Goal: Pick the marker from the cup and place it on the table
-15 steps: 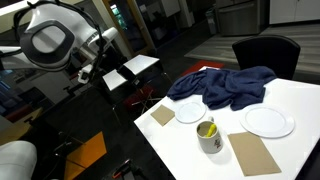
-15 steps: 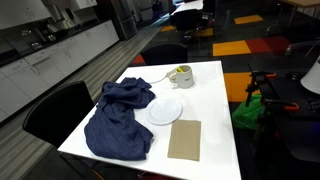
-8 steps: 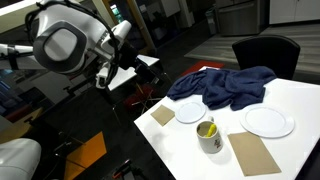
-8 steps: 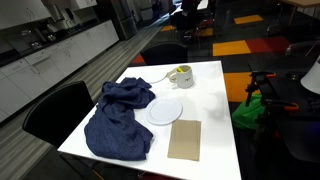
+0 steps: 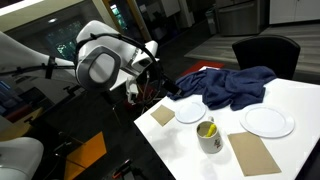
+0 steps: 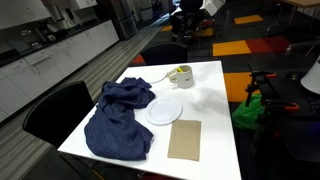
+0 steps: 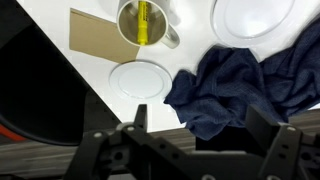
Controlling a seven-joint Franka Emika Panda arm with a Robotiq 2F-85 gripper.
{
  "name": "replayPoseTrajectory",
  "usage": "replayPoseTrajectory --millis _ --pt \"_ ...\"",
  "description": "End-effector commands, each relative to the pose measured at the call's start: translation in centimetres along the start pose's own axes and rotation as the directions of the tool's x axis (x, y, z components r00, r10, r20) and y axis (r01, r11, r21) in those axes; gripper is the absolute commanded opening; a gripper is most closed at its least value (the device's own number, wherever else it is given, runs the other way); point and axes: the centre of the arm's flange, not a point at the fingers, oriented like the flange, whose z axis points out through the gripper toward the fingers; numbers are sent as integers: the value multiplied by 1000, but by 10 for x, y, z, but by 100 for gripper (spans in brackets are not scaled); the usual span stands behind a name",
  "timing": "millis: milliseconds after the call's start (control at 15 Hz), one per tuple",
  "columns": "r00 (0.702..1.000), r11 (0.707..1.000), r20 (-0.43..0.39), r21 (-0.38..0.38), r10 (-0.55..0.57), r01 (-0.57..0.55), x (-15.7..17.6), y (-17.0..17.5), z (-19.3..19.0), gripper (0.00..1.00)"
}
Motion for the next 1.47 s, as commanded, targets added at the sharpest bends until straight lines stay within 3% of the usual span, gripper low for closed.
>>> replayPoseTrajectory --millis 0,467,867,1000,1200,1400 --pt "998 998 1 -24 60 -60 -3 -2 41 100" --pt "977 976 78 -103 199 -191 -20 18 88 100" --pt "972 977 128 -104 197 -184 -33 28 95 100" --pt "972 977 130 -104 198 -185 -32 29 98 100" --pt "978 973 61 -125 201 -192 -30 28 90 100" --pt "985 981 73 -129 156 -146 -22 37 98 100"
